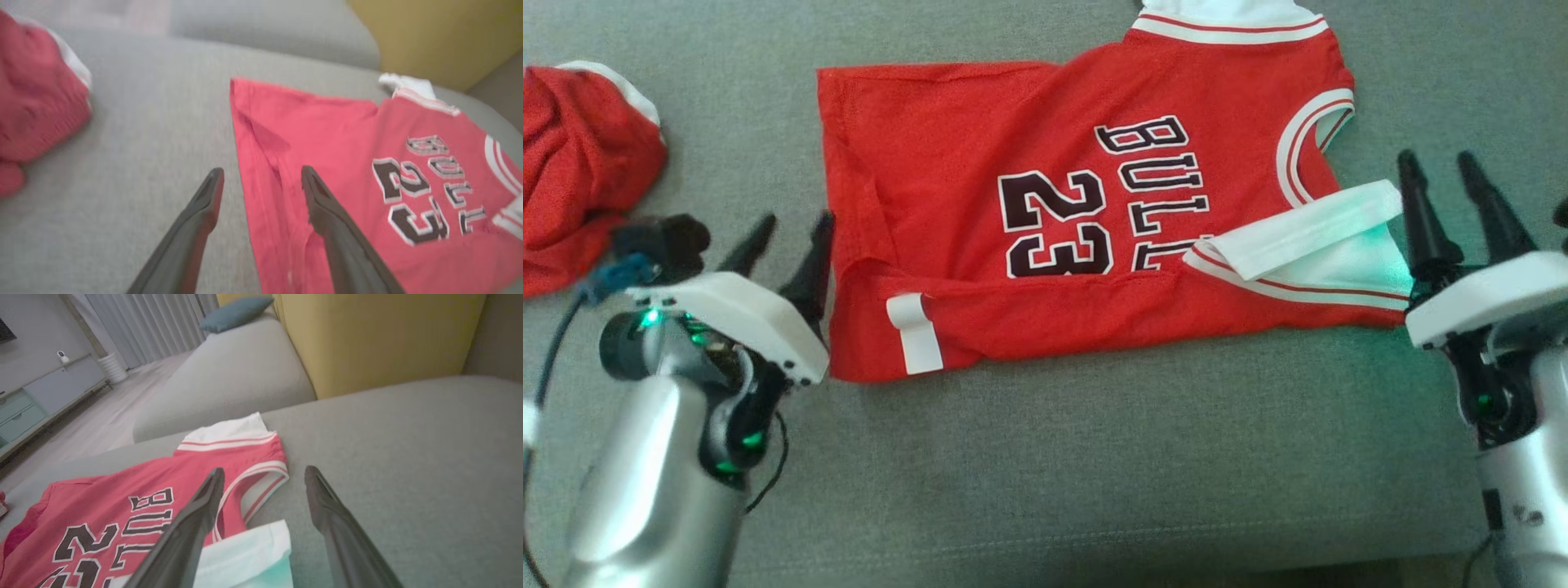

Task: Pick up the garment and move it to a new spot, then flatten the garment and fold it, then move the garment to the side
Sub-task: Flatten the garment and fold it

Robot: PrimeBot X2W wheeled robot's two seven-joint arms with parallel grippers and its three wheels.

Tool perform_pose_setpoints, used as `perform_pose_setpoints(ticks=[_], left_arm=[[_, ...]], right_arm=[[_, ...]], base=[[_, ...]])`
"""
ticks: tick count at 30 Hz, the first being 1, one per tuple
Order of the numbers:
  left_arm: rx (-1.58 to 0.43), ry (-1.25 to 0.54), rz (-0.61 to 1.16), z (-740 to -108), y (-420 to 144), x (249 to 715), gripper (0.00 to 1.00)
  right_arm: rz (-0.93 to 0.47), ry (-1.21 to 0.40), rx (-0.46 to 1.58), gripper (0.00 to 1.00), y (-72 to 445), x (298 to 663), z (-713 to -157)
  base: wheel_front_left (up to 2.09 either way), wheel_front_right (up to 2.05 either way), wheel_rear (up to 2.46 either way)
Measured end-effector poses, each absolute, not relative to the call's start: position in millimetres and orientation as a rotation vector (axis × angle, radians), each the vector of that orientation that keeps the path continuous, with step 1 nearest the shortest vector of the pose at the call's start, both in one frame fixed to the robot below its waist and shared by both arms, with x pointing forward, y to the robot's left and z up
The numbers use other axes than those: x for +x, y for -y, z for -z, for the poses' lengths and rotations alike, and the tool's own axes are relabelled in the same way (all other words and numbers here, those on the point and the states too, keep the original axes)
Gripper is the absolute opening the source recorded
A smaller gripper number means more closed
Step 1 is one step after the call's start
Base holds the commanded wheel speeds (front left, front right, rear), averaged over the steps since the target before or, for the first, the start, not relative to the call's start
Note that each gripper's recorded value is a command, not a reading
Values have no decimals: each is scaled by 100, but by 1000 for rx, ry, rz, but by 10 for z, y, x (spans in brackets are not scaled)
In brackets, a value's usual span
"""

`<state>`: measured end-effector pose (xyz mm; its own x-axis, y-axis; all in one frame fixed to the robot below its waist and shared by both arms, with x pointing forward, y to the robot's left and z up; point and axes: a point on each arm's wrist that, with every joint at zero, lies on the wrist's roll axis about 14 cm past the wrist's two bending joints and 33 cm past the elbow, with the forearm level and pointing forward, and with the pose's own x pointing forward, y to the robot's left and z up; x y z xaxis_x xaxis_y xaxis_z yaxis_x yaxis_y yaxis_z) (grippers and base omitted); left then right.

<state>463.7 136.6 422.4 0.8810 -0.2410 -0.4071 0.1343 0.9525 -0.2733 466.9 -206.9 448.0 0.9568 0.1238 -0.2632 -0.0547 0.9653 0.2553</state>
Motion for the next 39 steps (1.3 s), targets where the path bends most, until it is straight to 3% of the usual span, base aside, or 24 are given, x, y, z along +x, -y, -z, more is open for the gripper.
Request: perform_pose_setpoints(ticks=[5, 10, 21, 34, 39], left_arm=[[-126, -172, 130, -4633, -1377, 4677, 100], [-60, -35, 97, -4796, -1332, 4453, 100], [6, 19, 82, -4873, -1259, 4005, 100], [10, 13, 74, -4868, -1270, 3897, 100], [5, -64, 98, -4668, -1240, 3888, 100]], right_arm=[[-117, -80, 119, 100, 2028, 4571, -4834], [-133, -6, 76, 100, 1948, 4306, -5002], [-102, -55, 134, 100, 1845, 3789, -4896], [-97, -51, 130, 100, 1856, 3783, -4954], [-83, -145, 129, 100, 1902, 3762, -4722]], base=[[0, 0, 0], [0, 0, 0], [0, 0, 0], [0, 0, 0], [0, 0, 0]])
